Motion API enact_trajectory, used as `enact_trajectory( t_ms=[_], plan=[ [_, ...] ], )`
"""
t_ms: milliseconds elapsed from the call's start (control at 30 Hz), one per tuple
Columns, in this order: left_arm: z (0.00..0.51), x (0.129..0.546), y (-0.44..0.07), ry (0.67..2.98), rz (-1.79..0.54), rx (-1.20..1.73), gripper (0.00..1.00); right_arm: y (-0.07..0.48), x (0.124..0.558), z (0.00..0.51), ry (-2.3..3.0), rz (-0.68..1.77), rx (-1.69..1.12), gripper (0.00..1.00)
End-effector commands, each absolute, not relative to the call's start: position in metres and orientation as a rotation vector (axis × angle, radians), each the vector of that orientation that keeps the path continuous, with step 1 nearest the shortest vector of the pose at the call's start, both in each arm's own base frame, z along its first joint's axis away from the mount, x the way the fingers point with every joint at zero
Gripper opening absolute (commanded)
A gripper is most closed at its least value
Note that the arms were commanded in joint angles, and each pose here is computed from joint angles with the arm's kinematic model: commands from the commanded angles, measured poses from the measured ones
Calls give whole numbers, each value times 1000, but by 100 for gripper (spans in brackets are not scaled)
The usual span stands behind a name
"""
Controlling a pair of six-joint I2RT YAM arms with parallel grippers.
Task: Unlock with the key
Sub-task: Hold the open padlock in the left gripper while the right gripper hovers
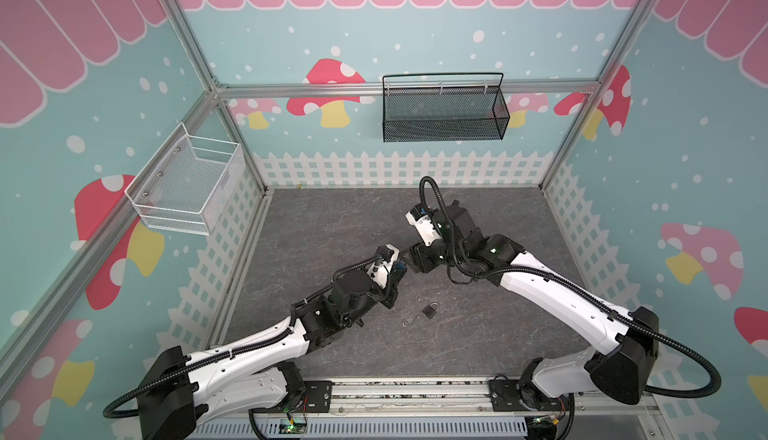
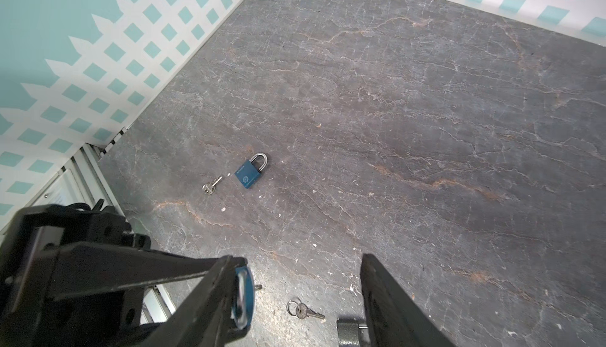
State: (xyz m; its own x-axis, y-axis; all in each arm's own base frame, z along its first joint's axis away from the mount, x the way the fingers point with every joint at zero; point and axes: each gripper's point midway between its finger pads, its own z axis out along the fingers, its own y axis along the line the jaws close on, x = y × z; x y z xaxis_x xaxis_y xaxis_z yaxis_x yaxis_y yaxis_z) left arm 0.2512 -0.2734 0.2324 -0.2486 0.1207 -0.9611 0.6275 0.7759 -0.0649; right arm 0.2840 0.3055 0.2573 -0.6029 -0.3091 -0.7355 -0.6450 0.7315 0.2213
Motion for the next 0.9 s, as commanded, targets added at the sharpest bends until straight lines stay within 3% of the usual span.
enact_trajectory(
  t_ms=[0, 367, 867],
  plan=[
    [242, 254, -274, 1751, -521, 587, 0, 299, 290, 257, 2254, 524, -724, 63],
    [243, 253, -273, 1749, -511, 602, 0, 290, 298, 252, 2297, 417, -724, 69],
    [246, 254, -275, 1730, -533, 577, 0, 282, 283, 246, 2312, 521, -762, 73]
  ],
)
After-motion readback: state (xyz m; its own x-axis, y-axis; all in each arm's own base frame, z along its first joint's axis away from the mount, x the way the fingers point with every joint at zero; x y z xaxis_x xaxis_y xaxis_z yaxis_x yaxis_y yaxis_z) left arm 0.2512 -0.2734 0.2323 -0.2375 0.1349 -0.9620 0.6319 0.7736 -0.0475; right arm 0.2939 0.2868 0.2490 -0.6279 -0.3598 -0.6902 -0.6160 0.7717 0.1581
